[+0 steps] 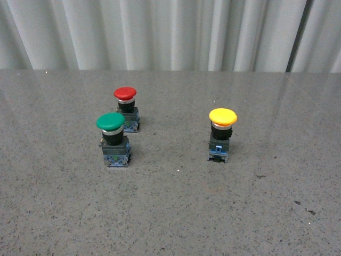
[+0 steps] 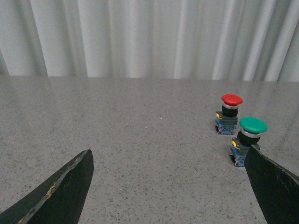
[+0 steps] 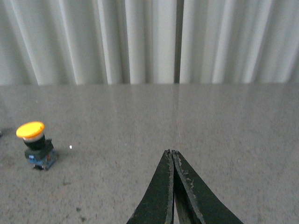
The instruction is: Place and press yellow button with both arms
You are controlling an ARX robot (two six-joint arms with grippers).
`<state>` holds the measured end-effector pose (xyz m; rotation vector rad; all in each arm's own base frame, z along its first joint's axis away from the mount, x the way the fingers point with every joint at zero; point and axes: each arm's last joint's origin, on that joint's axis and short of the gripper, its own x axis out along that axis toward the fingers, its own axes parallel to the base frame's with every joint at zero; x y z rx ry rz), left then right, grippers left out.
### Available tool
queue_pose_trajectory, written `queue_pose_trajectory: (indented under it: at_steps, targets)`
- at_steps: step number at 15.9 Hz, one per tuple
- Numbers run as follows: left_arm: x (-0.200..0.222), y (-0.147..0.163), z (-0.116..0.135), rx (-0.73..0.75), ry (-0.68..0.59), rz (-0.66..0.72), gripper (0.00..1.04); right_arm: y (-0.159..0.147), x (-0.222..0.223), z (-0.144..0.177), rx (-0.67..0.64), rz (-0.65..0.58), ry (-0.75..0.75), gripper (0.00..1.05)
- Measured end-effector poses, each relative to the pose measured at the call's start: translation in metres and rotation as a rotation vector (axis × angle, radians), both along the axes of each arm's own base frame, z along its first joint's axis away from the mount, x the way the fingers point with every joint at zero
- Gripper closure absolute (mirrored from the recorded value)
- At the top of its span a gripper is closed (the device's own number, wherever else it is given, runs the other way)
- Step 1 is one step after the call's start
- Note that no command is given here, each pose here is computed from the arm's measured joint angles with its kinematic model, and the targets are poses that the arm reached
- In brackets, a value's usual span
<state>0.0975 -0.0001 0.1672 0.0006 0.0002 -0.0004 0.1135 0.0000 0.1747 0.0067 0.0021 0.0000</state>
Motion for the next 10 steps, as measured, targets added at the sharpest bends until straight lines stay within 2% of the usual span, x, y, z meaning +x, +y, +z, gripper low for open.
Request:
queue_pose_trajectory:
  at_steps: [5,6,7,8,10]
  targets:
    - [0.000,0.000,0.000,0.000,0.000,0.000,0.07,0.000,-0.005,-0.005,0.000,0.000,-0.014,1.03]
    - [0.000,0.000,0.000,0.000,0.000,0.000,0.07,0.000,-0.013,-0.011,0.000,0.004,0.040,1.03]
    - [0.000,0.000,0.000,0.000,0.000,0.000,0.07,0.000,-0.016,-0.007,0.000,0.000,-0.009,1.03]
    - [0.000,0.000,0.000,0.000,0.000,0.000,0.07,0.000,-0.016,-0.008,-0.001,0.001,-0.006,0.99]
    - [0.000,0.000,0.000,0.000,0.000,0.000,0.07,0.000,-0.016,-0.008,-0.001,0.000,-0.006,0.73]
